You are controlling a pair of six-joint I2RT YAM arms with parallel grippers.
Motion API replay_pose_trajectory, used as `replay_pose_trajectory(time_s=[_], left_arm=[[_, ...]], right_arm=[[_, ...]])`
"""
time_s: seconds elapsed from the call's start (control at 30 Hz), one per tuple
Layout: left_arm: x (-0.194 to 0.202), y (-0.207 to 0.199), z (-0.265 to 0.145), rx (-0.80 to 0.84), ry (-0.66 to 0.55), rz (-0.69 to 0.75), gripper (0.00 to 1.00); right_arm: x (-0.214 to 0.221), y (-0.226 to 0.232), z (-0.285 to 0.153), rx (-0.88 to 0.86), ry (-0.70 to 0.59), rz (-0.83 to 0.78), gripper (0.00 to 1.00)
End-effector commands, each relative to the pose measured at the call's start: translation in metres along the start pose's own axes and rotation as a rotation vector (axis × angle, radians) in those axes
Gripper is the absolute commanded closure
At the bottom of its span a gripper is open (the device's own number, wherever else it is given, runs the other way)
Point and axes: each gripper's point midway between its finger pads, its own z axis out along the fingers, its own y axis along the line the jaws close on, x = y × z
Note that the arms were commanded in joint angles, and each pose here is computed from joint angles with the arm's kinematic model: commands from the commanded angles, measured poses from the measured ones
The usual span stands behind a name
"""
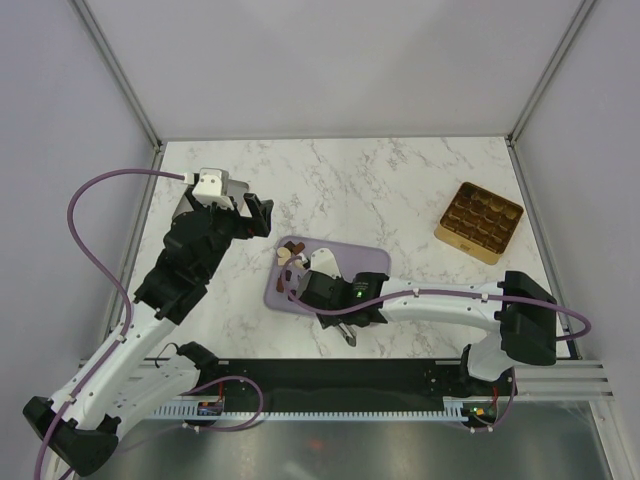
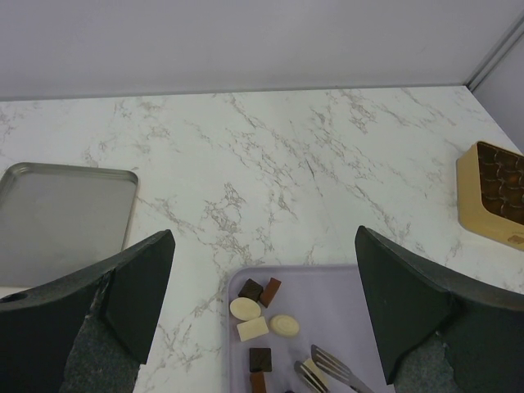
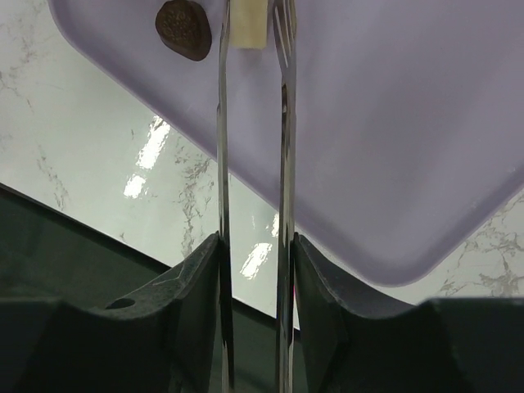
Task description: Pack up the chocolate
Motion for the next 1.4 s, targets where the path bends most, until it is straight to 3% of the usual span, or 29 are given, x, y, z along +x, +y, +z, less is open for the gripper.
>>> replay_pose_trajectory(time_s=[0.0, 0.27, 0.47, 0.7, 0.9, 1.17, 1.37], left_arm=[[-0.014, 0.003, -0.002, -0.02, -0.045, -0.005, 0.0], [-0.013, 0.004, -0.002, -0.021, -0.041, -0.004, 0.0], [-0.013, 0.004, -0.002, -0.022, -0.041, -0.004, 0.0], [-0.013, 0.001, -0.002, -0.005, -0.039, -0.01, 0.0], [-0.016, -0.001, -0.003, 0.004, -0.045, -0.011, 0.0], [-0.02, 0.001, -0.006, -0.003, -0.06, -0.004, 0.0], [-0.021, 0.001, -0.006, -0.002, -0.061, -0.009, 0.0]], right_arm=[[-0.015, 0.003, -0.008, 0.014, -0.036, 0.016, 0.55], [-0.024, -0.02, -0.026, 0.079, -0.051, -0.004, 0.64], [-0.047, -0.067, -0.041, 0.13, -0.087, 0.062, 0.66], [-0.1, -0.203, -0.069, 0.338, -0.179, 0.293, 0.66], [-0.104, -0.314, -0.086, 0.54, -0.173, 0.484, 0.66], [-0.078, -0.407, -0.088, 0.702, -0.114, 0.699, 0.67], [-0.066, -0.429, -0.082, 0.715, -0.085, 0.748, 0.67]])
